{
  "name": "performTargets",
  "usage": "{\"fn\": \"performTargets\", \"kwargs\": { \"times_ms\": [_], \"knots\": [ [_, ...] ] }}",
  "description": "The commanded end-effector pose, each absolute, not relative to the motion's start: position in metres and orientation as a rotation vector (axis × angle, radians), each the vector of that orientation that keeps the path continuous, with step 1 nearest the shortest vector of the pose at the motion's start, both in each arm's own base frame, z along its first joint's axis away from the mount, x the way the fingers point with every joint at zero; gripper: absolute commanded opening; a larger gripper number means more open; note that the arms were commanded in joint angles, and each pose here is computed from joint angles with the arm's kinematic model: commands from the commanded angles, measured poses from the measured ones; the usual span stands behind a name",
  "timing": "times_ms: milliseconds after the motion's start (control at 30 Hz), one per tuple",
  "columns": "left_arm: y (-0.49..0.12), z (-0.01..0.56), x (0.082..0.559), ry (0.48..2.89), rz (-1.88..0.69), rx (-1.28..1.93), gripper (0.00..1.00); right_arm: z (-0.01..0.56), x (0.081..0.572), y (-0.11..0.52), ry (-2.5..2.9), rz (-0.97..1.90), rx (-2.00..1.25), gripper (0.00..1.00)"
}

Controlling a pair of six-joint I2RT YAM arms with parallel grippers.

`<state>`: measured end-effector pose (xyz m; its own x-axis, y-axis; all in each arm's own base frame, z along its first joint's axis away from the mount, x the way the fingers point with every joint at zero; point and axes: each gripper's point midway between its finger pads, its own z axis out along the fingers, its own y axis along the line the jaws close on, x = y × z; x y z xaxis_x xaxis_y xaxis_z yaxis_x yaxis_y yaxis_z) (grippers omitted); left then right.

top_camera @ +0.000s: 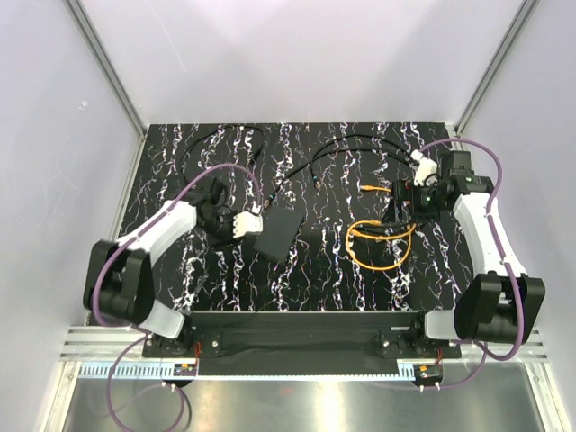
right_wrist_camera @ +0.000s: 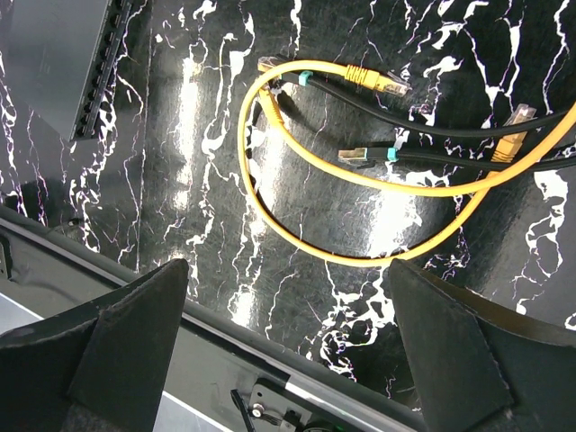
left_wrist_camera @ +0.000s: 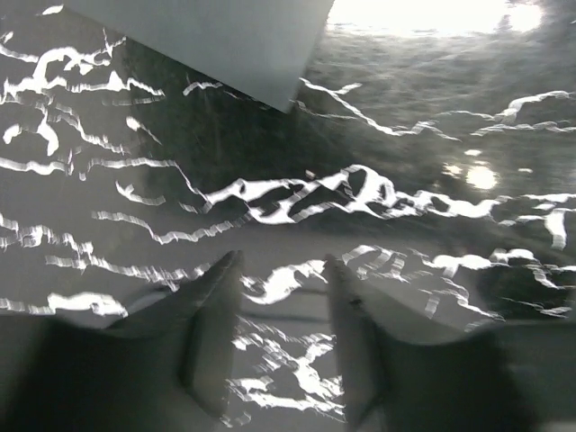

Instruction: Insert the plug into the switch port

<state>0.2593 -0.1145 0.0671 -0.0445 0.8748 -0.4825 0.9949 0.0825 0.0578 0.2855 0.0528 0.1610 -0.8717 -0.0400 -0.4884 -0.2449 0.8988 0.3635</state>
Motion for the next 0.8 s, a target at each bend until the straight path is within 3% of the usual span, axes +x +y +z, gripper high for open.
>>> {"fn": "performTargets", "kwargs": {
  "times_ms": [0, 367, 667, 767],
  "knots": [
    [-0.135, 0.07, 0.296, 1.828, -0.382, 1.915, 0.37, 0.173, 0.29, 0.057, 2.55, 0.607, -0.235, 1.0],
    [-0.167, 0.026, 0.298, 1.881, -0.356, 2.104, 0.31, 0.164, 0.289, 0.056, 2.605, 0.621, -0.261, 1.0],
    [-0.236, 0.034, 0.299, 1.844, -0.531, 2.001, 0.31, 0.157, 0.292, 0.059, 2.645, 0.674, -0.277, 1.0],
    [-0.248, 0.026, 0.305, 1.917, -0.466, 2.003, 0.31, 0.155, 0.297, 0.061, 2.65, 0.703, -0.267, 1.0]
  ]
}}
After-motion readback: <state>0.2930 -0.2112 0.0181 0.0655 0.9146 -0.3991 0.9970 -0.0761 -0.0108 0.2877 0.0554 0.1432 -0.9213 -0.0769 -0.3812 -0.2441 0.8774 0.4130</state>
